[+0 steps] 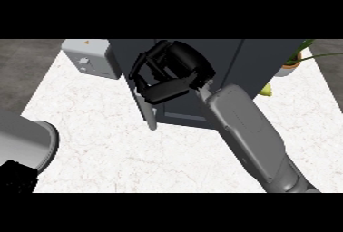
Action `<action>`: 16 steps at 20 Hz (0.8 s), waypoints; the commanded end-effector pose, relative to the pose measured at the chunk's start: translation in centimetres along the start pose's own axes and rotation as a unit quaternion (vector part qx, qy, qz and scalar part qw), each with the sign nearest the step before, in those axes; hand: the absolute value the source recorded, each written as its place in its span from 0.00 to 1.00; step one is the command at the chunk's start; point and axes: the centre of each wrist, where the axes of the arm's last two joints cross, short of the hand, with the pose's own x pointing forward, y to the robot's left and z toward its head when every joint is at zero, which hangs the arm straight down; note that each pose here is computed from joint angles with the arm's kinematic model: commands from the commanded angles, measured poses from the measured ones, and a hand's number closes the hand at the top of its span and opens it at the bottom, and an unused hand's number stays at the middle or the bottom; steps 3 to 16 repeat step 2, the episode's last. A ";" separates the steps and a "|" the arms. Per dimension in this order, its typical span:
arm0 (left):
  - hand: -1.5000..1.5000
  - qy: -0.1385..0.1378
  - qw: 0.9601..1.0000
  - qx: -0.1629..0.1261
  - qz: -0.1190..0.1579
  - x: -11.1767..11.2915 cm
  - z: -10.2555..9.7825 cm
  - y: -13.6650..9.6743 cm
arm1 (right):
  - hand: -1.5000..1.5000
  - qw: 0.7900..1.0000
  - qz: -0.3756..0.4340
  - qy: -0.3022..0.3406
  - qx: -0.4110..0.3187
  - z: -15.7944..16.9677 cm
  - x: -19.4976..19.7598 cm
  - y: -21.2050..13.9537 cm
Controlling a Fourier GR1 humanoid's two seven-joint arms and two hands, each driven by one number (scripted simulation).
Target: Pick up the bottled water, place it into the cabinet and close the cabinet
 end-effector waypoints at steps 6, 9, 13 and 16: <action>1.00 -0.001 1.000 -0.004 0.002 0.0 -0.7 -0.4 | 1.00 0.990 0.009 0.051 -0.131 1.4 -1.1 -6.6; 1.00 -0.001 1.000 -0.004 0.002 0.0 -0.7 -0.4 | 1.00 0.990 0.009 0.051 -0.131 1.4 -1.1 -6.6; 1.00 -0.001 1.000 -0.004 0.002 0.0 -0.7 -0.4 | 1.00 0.990 0.009 0.051 -0.131 1.4 -1.1 -6.6; 1.00 -0.001 1.000 -0.004 0.002 0.0 -0.7 -0.4 | 1.00 0.990 0.009 0.051 -0.131 1.4 -1.1 -6.6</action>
